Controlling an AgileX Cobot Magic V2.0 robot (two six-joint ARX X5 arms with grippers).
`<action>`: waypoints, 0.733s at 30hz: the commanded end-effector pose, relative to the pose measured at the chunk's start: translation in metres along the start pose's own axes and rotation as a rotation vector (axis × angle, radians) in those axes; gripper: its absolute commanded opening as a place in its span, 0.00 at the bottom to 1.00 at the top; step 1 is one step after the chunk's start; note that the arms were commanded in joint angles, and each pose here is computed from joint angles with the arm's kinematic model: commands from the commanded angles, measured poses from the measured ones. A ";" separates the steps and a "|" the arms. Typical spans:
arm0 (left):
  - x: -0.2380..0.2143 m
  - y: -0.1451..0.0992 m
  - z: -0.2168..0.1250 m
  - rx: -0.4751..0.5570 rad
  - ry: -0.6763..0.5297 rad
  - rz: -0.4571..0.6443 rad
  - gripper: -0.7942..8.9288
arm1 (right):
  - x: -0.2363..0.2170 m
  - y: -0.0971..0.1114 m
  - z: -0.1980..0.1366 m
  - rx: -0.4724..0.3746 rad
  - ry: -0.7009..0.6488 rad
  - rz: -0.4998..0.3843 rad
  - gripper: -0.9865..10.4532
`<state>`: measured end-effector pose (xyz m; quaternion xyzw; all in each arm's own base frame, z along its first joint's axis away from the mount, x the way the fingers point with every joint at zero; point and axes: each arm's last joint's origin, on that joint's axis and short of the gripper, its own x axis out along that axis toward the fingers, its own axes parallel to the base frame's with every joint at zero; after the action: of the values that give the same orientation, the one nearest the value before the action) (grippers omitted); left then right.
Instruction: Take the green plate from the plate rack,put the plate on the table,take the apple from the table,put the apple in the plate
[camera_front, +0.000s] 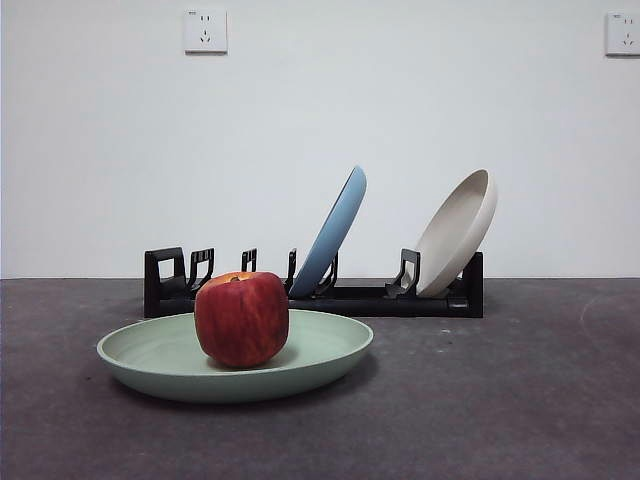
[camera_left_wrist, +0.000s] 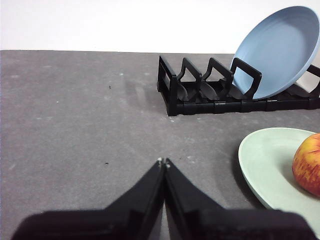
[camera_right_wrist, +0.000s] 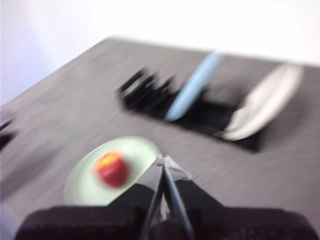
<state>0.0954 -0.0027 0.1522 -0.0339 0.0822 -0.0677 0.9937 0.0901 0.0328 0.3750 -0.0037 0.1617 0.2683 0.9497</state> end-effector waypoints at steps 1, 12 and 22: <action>0.001 0.001 -0.004 -0.008 0.010 0.004 0.08 | 0.011 -0.012 -0.038 0.014 -0.044 -0.084 0.09; 0.001 0.001 -0.004 -0.008 0.010 0.004 0.08 | 0.039 -0.033 -0.151 -0.025 -0.241 -0.244 0.09; 0.001 0.001 -0.004 -0.008 0.010 0.004 0.08 | 0.057 -0.040 -0.204 0.032 -0.186 -0.273 0.09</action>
<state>0.0954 -0.0027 0.1522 -0.0339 0.0822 -0.0677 0.9937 0.0932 0.0087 0.1652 0.0063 0.0748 0.1356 0.9879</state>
